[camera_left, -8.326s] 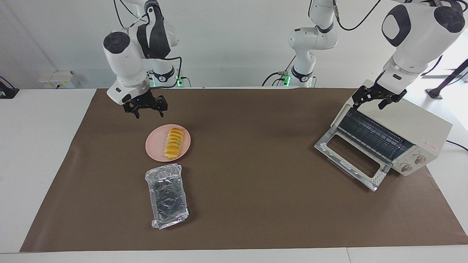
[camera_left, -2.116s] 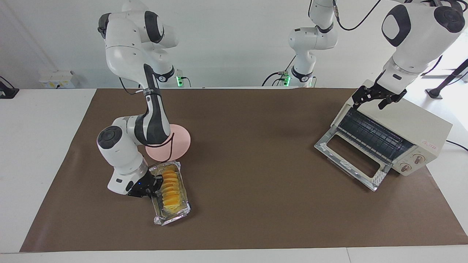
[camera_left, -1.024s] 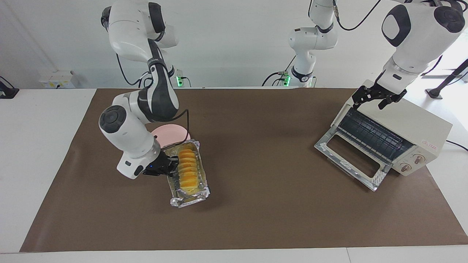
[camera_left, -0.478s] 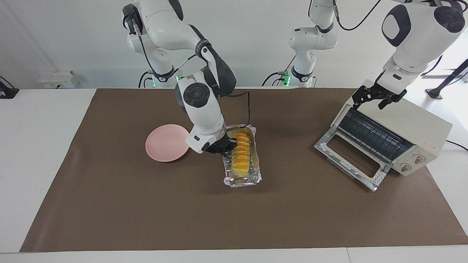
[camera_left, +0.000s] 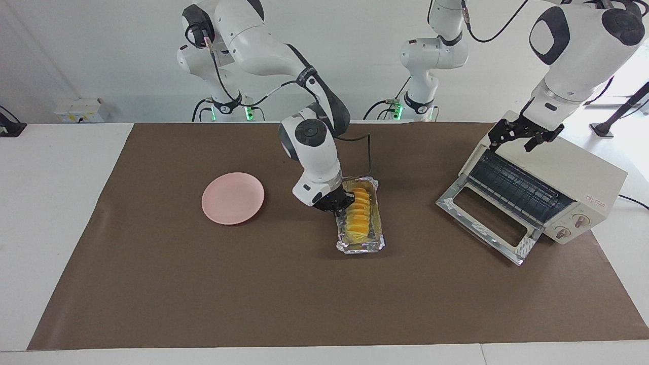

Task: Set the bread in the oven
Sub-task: 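Slide the foil tray toward the oven with the right gripper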

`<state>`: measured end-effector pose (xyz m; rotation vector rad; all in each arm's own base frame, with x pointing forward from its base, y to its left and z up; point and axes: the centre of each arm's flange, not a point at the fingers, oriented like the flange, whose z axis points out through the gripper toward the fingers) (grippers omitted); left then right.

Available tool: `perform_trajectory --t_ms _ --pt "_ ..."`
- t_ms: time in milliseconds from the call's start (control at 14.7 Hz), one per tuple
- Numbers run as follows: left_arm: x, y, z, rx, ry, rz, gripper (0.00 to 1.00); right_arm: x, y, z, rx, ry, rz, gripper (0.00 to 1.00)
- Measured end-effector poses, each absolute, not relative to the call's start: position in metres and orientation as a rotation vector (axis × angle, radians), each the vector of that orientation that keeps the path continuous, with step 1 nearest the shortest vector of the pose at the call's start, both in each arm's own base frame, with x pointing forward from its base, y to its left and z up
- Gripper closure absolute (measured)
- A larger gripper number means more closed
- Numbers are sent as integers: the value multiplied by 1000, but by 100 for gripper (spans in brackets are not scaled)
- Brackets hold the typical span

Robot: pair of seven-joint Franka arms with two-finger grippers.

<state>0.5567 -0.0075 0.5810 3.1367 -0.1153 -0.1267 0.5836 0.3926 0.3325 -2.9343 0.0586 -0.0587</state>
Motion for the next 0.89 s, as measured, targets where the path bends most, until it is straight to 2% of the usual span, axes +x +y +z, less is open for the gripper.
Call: perform_trajectory --t_ms 478,614,887 --pt "557 -7 581 3137 -115 -127 0 575 385 310 -2934 72 -92 98" --pt "557 -8 581 3137 -117 -128 0 575 385 310 -2933 73 -94 84" --pt "556 -13 581 3136 -132 -128 0 577 382 325 -2945 113 -45 41"
